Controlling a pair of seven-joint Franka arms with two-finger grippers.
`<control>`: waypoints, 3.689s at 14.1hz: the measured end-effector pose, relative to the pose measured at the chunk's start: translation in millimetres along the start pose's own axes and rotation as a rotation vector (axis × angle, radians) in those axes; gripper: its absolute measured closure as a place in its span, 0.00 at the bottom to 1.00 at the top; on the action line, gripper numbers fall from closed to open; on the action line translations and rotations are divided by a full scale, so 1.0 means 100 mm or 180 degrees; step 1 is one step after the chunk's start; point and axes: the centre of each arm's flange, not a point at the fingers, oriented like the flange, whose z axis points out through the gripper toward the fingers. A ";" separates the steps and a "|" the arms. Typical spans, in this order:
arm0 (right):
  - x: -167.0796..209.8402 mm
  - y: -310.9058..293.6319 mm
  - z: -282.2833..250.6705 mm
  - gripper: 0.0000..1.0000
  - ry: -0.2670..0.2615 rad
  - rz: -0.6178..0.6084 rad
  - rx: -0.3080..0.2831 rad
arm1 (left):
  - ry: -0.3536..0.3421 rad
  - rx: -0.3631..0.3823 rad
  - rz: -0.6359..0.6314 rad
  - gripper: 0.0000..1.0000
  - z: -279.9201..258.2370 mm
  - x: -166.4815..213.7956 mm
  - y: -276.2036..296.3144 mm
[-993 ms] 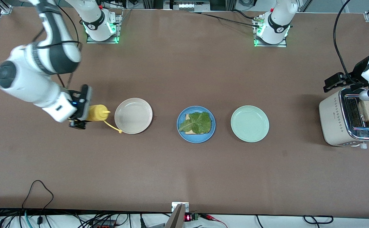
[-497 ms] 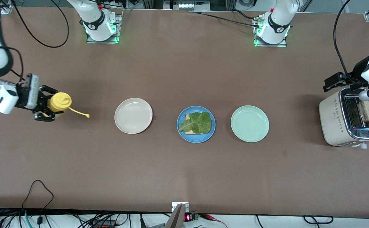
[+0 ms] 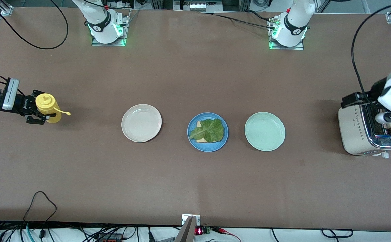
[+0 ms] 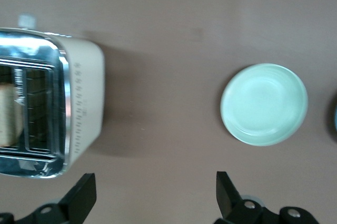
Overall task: Make sandwich in blue plate with both arms
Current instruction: 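Return the mustard bottle to its spot and release it, then grasp the second bread slice in the toaster with the left gripper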
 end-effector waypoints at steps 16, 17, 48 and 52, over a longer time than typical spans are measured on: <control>-1.33 -0.34 0.40 0.19 0.0795 0.0140 -0.0132 | -0.0264 -0.0161 0.0661 0.00 1.29 0.38 -2.36; -1.33 -0.32 0.36 0.09 0.0781 0.0121 -0.0150 | -0.0273 -0.0166 0.0713 0.00 1.31 0.37 -2.38; 3.65 0.86 -0.18 0.00 -0.2733 0.3402 -0.0849 | -0.0541 -0.0919 0.1077 0.91 0.24 0.35 1.20; 3.82 0.81 0.16 0.00 -0.2775 0.4343 -0.1275 | -0.0415 -0.1212 0.0766 0.91 0.69 0.33 1.99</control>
